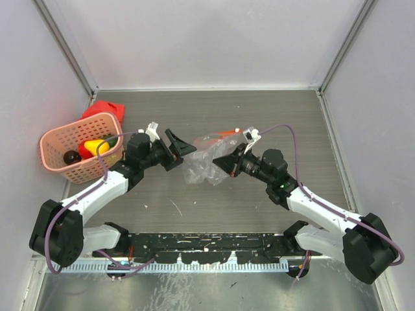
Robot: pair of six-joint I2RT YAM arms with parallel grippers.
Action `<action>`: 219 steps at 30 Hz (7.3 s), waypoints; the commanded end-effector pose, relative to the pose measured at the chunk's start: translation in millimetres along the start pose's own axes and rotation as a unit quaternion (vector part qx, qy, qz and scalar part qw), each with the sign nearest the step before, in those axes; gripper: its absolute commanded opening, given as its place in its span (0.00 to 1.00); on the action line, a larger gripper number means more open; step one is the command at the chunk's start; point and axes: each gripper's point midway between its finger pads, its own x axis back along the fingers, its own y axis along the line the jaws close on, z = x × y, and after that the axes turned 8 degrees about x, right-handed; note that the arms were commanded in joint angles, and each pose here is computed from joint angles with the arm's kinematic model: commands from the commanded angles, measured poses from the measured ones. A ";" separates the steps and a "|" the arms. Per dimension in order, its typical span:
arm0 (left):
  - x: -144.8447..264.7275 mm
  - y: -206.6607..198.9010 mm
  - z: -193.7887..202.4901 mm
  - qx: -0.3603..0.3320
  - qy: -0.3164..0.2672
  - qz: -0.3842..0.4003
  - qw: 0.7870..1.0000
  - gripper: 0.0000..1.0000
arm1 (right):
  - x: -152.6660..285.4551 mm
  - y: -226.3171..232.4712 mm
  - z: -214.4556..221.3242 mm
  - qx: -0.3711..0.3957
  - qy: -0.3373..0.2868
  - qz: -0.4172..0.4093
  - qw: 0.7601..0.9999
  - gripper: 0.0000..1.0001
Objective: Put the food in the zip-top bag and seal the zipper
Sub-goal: Open the zipper of the food storage bag.
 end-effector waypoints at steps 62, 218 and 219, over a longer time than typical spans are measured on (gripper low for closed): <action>98.0 -74.2 66.8 -0.788 0.036 0.269 0.552 0.00 | 38.6 -2.9 -103.9 0.117 0.102 -0.048 0.987 0.68; 55.1 -47.8 9.1 -0.305 -0.064 -0.216 0.926 0.01 | 7.1 -58.6 -57.9 0.170 0.056 0.475 0.862 0.03; 51.5 -51.1 11.5 -0.301 -0.060 -0.206 0.929 0.09 | 2.7 -56.4 -55.6 0.162 0.056 0.465 0.868 0.03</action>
